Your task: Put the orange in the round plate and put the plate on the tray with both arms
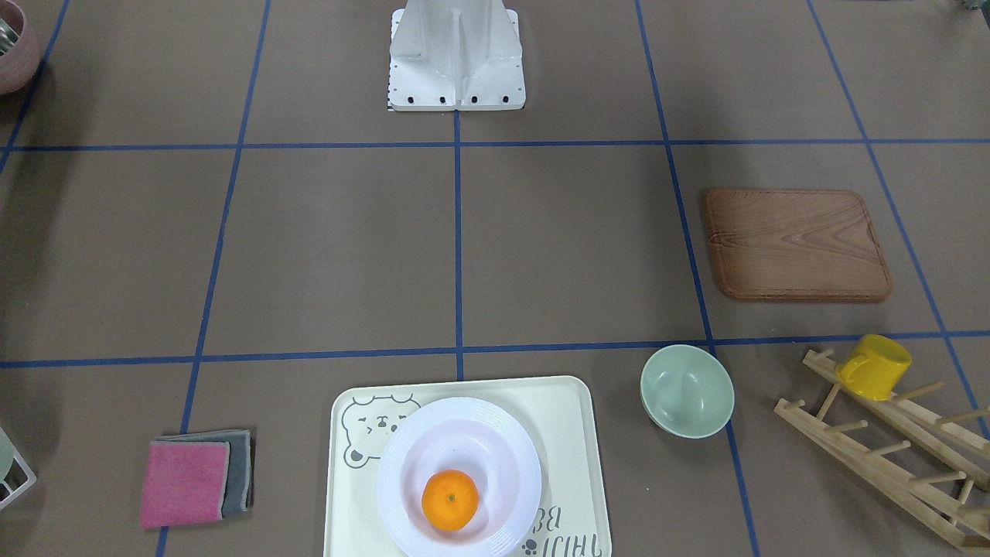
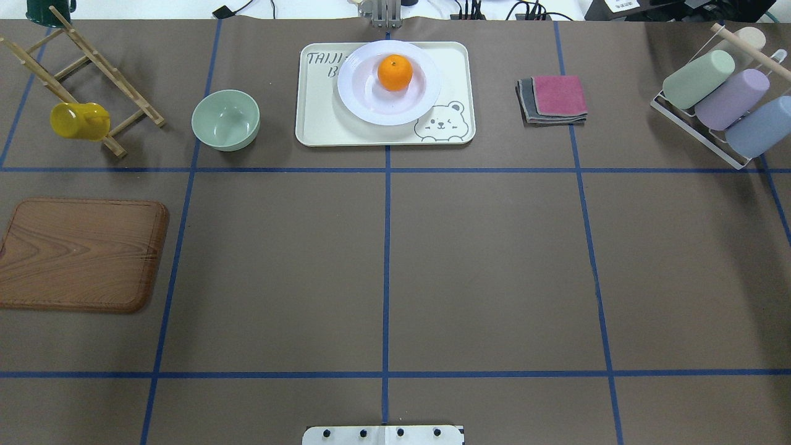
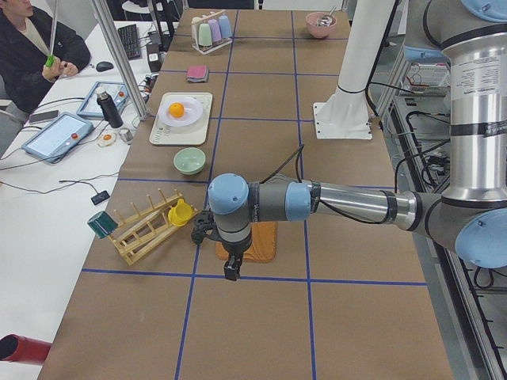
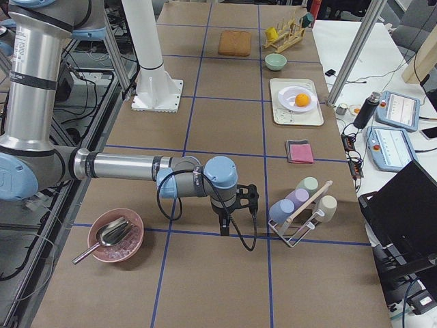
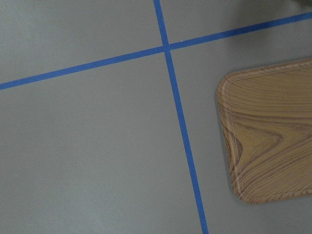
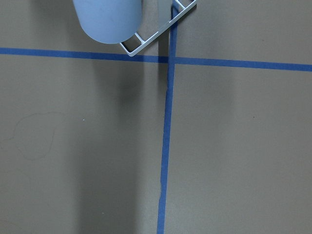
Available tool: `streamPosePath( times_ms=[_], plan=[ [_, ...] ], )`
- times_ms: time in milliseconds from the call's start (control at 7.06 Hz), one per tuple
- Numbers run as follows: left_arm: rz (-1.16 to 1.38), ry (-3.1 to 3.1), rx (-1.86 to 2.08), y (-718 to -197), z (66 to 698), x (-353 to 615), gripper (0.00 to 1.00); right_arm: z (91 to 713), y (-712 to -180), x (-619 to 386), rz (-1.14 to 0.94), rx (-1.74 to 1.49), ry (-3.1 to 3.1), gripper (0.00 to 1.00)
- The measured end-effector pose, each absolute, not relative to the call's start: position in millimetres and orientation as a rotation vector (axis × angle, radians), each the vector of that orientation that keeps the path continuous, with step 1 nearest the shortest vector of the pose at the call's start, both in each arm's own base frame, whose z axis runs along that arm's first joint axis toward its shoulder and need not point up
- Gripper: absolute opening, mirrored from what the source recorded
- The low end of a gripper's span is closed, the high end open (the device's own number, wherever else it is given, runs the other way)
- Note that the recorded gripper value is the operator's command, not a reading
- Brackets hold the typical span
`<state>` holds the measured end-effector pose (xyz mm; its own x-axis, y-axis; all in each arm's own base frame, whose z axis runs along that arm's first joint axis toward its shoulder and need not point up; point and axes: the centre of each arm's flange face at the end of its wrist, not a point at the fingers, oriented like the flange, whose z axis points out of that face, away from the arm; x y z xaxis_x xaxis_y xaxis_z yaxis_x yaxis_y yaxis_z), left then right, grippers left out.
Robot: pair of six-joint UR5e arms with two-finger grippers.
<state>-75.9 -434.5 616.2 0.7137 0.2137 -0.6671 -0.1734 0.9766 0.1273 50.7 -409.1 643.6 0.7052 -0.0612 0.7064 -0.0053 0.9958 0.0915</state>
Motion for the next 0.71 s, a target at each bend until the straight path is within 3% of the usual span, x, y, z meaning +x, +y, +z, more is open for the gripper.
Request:
streamPosePath(
  times_ms=[709],
  plan=[
    [0.215, 0.746, 0.057, -434.5, 616.1, -75.9, 0.98, 642.1, -410.8, 50.7, -0.029, 0.092, -0.788, 1.0]
  ],
)
